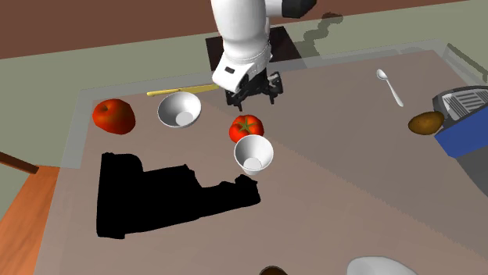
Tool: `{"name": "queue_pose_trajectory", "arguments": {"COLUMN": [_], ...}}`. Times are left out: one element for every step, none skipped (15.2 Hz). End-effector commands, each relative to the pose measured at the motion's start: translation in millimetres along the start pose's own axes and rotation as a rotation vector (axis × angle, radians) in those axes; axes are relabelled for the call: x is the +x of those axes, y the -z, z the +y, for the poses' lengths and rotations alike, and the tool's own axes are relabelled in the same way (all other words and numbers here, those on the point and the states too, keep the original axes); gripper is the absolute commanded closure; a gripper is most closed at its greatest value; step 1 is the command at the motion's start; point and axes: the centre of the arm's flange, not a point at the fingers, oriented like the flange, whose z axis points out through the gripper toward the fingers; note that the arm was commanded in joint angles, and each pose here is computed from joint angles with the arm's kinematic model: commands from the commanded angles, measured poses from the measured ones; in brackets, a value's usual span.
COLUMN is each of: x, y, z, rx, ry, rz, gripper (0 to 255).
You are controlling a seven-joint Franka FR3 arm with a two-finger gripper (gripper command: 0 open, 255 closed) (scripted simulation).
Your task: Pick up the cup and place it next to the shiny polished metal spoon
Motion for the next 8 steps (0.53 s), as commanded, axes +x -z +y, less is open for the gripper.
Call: {"name": "queue_pose_trajectory", "arguments": {"x": [18.9, 28.7, 38.6, 48.4, 58.3, 68.1, 77.9, 87.7], "y": [-6.1, -9.5, -12.9, -16.4, -19.8, -23.3, -26.8, -30.3], "z": [15.5, 23.9, 32.3, 40.6, 49.0, 57.4, 65.8, 74.2], "rx": [0.008, 0.012, 0.016, 0.021, 0.025, 0.029, 0.033, 0.037], "ry": [-0.004, -0.006, -0.008, -0.010, -0.012, -0.014, -0.016, -0.018], "rz": [0.004, 0.006, 0.008, 0.010, 0.012, 0.014, 0.015, 0.017], "gripper": [0, 0, 0, 0, 0, 0, 0, 0]}}
